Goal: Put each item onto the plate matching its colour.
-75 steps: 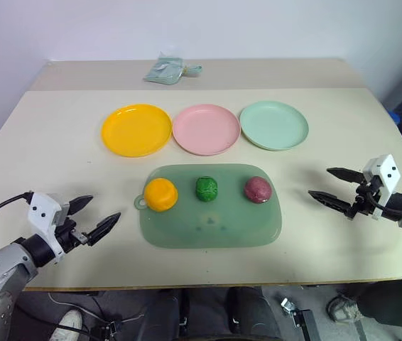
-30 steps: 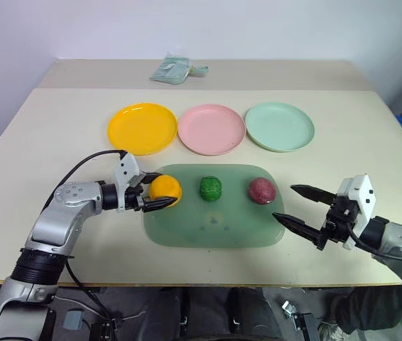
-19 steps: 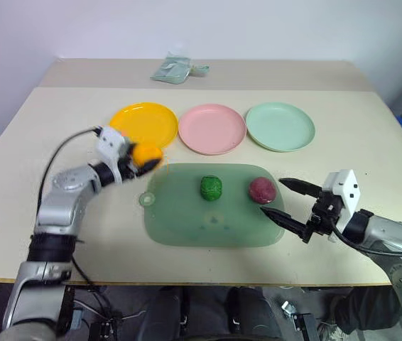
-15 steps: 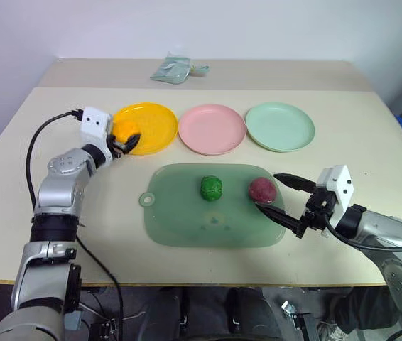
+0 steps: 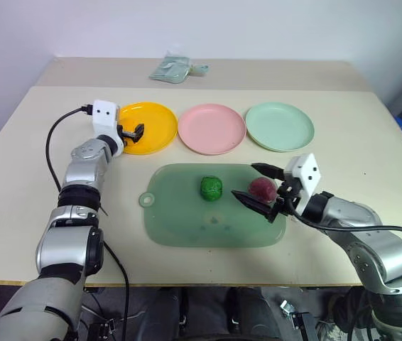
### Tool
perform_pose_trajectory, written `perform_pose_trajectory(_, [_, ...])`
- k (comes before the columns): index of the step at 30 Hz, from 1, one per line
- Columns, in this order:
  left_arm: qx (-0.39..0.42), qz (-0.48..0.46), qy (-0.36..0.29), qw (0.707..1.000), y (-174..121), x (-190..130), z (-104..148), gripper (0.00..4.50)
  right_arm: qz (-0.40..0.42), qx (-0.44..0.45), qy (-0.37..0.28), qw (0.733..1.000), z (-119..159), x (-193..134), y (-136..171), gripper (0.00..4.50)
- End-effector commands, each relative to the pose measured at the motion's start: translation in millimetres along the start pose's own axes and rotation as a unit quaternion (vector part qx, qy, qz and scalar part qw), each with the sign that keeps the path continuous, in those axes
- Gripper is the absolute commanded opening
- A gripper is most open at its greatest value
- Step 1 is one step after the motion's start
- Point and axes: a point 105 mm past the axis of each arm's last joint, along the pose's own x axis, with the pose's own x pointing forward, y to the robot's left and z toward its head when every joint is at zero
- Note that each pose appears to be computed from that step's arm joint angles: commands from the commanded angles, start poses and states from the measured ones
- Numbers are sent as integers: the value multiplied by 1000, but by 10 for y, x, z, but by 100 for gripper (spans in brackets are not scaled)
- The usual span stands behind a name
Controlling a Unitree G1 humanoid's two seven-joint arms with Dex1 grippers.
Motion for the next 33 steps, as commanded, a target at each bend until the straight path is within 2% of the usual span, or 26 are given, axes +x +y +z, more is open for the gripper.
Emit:
perform_pose_trajectory(1, [48,-19,-88,995,29,-158,431,448,16,-36,-6,999,77,108,89,450])
perform_pose_trajectory(3, [76,-36,-97,992,-6,-290,449,448,24,-41,-5,999,68,216,125,450])
perform_pose_trajectory(8, [87,-88,-89,988,-144,-618,384,448,19,-55,12,998,-17,442,101,450])
perform_pose_trajectory(10, [92,-166,-81,978,-389,-833,307,448,19,-53,20,998,-47,526,99,450])
perform_pose_trajectory(13, [95,-305,-46,947,-825,-1237,106,448,17,-52,42,998,-128,635,93,450])
perform_pose_trajectory(16, [89,-366,-20,926,-1031,-1476,-21,448,16,-49,59,997,-198,697,83,450])
perform_pose_trajectory(19, [70,-389,-15,919,-1121,-1585,-31,450,20,-52,59,997,-194,721,87,366])
perform_pose_trajectory(22, [60,-400,-7,915,-1151,-1644,-48,450,13,-47,26,998,-3,726,49,222])
perform_pose_trajectory(24, [63,-403,-3,913,-1154,-1667,-65,450,2,-50,6,999,130,716,-9,204])
perform_pose_trajectory(26, [64,-413,0,909,-1188,-1697,-85,450,-86,-56,-15,995,343,698,-396,204])
perform_pose_trajectory(28, [64,-422,0,904,-1230,-1714,-92,450,-170,-53,-18,984,443,653,-751,204])
perform_pose_trajectory(31, [59,-444,-9,894,-1364,-1746,-71,450,-321,-40,38,945,292,466,-1452,204])
perform_pose_trajectory(33, [56,-453,-13,890,-1432,-1760,-60,450,-363,-38,55,929,208,401,-1702,204])
